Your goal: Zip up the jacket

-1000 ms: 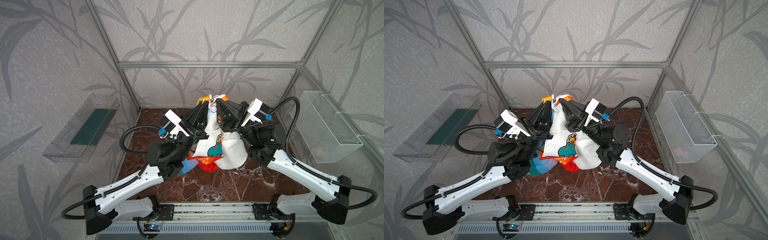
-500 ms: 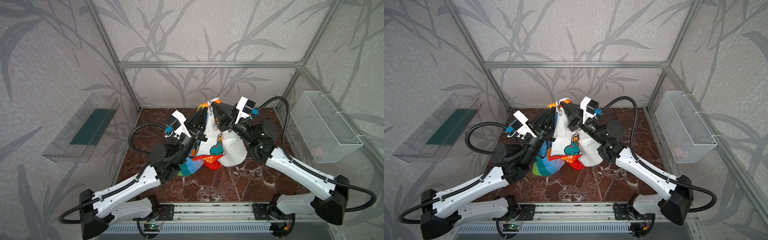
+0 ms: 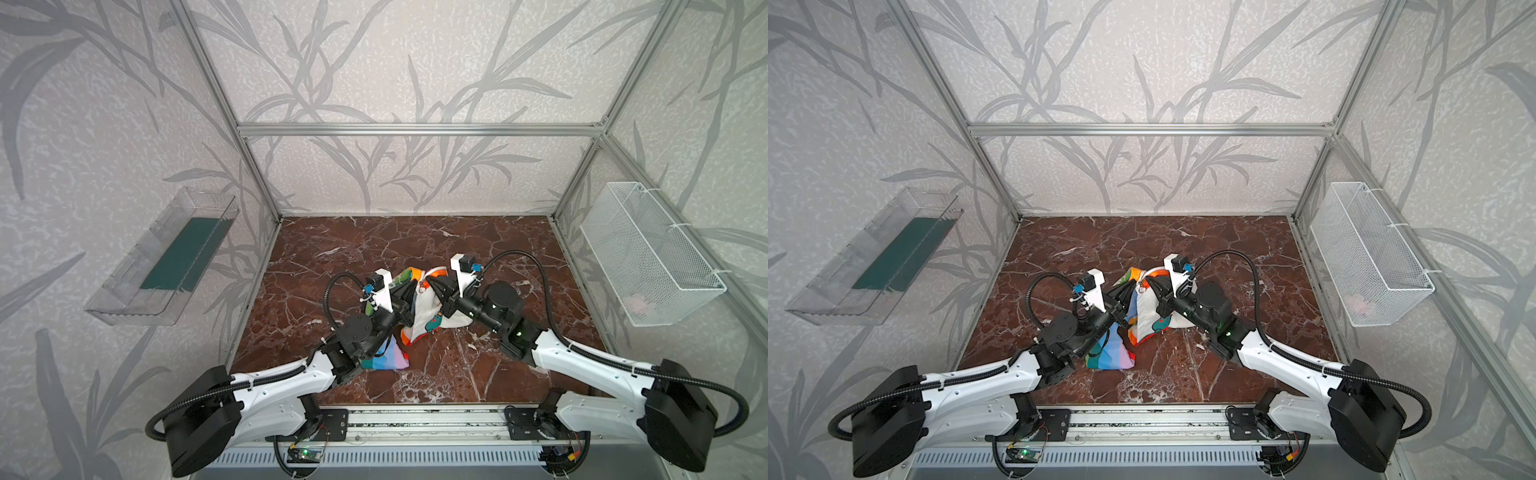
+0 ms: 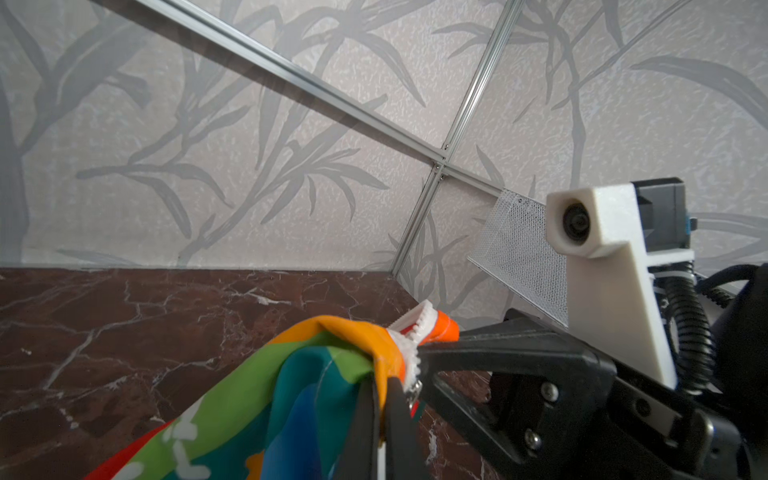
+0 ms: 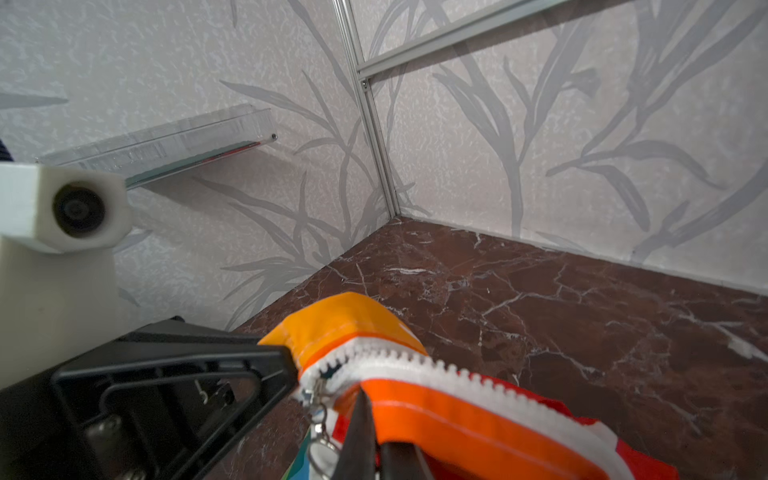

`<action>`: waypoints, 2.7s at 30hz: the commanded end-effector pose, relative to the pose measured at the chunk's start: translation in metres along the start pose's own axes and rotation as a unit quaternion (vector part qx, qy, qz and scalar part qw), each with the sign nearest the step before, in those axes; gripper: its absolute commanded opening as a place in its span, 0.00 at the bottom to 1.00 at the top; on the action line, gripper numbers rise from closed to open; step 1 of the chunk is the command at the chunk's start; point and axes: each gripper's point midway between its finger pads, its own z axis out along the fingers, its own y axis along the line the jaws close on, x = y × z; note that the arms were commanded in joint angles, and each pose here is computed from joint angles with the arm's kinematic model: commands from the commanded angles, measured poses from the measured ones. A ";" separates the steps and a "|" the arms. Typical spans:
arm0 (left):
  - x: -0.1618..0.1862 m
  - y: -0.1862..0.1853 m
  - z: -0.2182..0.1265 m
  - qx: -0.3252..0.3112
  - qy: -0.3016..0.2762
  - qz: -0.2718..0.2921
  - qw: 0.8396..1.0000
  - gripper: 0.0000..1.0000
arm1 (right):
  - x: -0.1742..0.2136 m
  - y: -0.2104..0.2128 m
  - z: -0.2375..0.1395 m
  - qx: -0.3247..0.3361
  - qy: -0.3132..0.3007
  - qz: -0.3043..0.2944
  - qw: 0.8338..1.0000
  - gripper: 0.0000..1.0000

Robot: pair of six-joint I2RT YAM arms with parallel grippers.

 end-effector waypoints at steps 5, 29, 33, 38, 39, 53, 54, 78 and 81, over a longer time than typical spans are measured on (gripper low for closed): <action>0.023 0.016 -0.009 -0.032 0.038 -0.052 0.997 0.00 | -0.009 -0.007 -0.017 0.019 -0.014 0.059 0.998 0.05; 0.018 0.002 -0.020 -0.029 0.106 -0.109 0.988 0.00 | 0.038 0.055 -0.075 -0.025 0.073 -0.250 0.965 0.50; 0.013 0.002 -0.026 -0.034 0.112 -0.121 0.986 0.00 | 0.034 0.065 -0.062 -0.033 0.051 -0.265 0.962 0.50; 0.015 0.000 -0.027 -0.031 0.121 -0.132 0.983 0.00 | 0.040 0.079 -0.042 -0.023 0.038 -0.293 0.955 0.50; 0.016 0.000 -0.027 -0.031 0.123 -0.133 0.983 0.00 | 0.041 0.080 -0.038 -0.020 0.037 -0.289 0.956 0.49; 0.007 -0.002 -0.032 -0.027 0.118 -0.136 0.983 0.00 | 0.045 0.071 -0.015 0.040 0.023 -0.255 0.966 0.46; 0.008 -0.002 -0.032 -0.027 0.118 -0.136 0.983 0.00 | 0.045 0.071 -0.014 0.040 0.022 -0.253 0.966 0.46; 0.001 -0.011 -0.035 -0.012 0.117 -0.141 0.983 0.00 | 0.037 0.064 0.011 0.097 -0.024 -0.228 0.969 0.39; 0.000 -0.010 -0.037 -0.015 0.117 -0.134 0.984 0.00 | 0.032 0.066 0.009 0.095 -0.025 -0.231 0.968 0.32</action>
